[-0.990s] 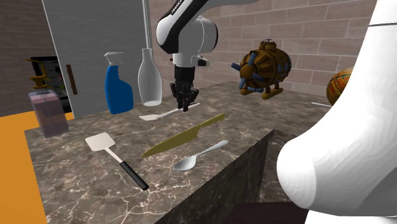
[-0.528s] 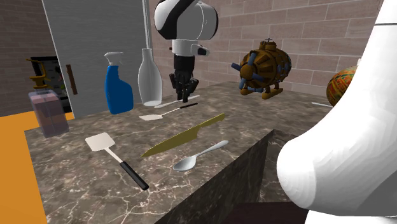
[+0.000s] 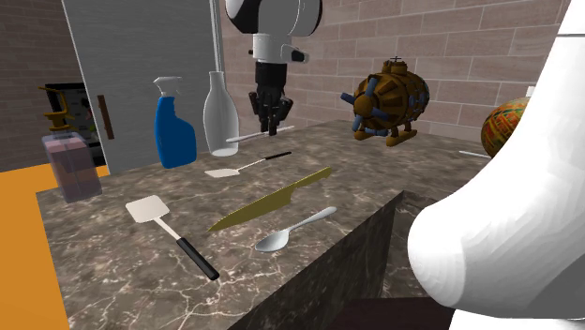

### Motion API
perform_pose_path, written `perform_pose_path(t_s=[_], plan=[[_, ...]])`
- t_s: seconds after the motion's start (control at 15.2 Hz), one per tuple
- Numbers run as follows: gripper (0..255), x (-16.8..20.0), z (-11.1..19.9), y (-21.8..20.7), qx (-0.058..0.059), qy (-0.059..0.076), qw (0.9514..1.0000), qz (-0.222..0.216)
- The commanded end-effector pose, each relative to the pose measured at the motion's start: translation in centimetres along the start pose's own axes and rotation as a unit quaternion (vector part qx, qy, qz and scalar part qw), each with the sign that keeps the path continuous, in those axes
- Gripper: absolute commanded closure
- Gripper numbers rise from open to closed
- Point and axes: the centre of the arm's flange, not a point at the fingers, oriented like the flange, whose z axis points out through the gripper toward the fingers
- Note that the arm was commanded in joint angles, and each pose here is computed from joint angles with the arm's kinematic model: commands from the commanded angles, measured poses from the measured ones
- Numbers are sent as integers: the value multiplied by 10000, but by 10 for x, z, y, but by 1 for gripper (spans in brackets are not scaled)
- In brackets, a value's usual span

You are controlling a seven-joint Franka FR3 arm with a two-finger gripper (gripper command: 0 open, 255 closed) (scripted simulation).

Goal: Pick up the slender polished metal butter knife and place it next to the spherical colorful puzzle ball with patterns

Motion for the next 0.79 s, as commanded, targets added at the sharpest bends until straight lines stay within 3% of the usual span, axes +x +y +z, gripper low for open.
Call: perform_pose_path(t_s=[0.0, 0.73], plan=[[255, 0, -11, 0, -2, -1, 10000, 1], [255, -1, -69, -6, -2, -1, 10000, 1]])
